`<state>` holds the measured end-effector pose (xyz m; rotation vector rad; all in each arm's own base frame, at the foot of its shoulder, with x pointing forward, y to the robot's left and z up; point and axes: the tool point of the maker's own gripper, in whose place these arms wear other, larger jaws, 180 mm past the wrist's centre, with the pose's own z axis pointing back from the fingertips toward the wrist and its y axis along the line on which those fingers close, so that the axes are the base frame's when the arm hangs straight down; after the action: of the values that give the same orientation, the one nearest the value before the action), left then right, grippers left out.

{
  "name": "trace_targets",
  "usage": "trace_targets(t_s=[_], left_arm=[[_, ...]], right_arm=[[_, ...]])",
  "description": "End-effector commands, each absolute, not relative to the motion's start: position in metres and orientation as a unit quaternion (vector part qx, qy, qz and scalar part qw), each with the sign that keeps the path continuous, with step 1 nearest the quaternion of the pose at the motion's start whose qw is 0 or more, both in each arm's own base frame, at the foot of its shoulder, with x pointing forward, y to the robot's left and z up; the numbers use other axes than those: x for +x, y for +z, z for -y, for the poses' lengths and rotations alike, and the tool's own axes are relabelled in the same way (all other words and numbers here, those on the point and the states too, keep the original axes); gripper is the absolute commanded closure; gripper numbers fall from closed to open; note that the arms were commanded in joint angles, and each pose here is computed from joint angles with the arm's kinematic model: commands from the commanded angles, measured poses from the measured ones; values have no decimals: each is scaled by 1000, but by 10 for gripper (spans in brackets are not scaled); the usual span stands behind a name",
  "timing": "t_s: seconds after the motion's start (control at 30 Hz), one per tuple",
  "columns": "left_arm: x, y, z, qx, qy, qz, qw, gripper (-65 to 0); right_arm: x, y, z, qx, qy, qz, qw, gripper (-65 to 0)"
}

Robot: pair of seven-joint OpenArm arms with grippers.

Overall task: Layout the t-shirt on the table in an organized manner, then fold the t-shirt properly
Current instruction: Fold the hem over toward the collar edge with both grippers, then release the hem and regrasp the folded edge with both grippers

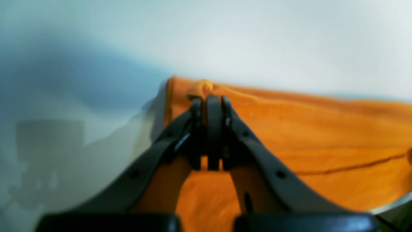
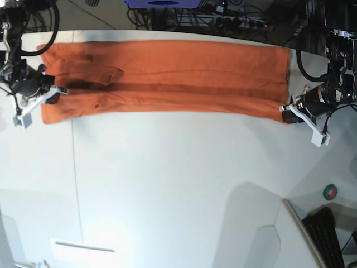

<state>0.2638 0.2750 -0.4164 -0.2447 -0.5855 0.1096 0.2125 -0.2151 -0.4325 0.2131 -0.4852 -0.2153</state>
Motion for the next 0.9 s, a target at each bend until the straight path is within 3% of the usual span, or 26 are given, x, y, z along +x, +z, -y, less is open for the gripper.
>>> trace_targets(t_s=[0.0,0.87], left_arm=[[266,-406,-278,-117,43,300,946,0],[236,-407,-268,-109,2,264,958,0]], right_arm=[[217,-425,222,96,-102,255,957,0],[171,-432,205,98,-128,211,964,0]])
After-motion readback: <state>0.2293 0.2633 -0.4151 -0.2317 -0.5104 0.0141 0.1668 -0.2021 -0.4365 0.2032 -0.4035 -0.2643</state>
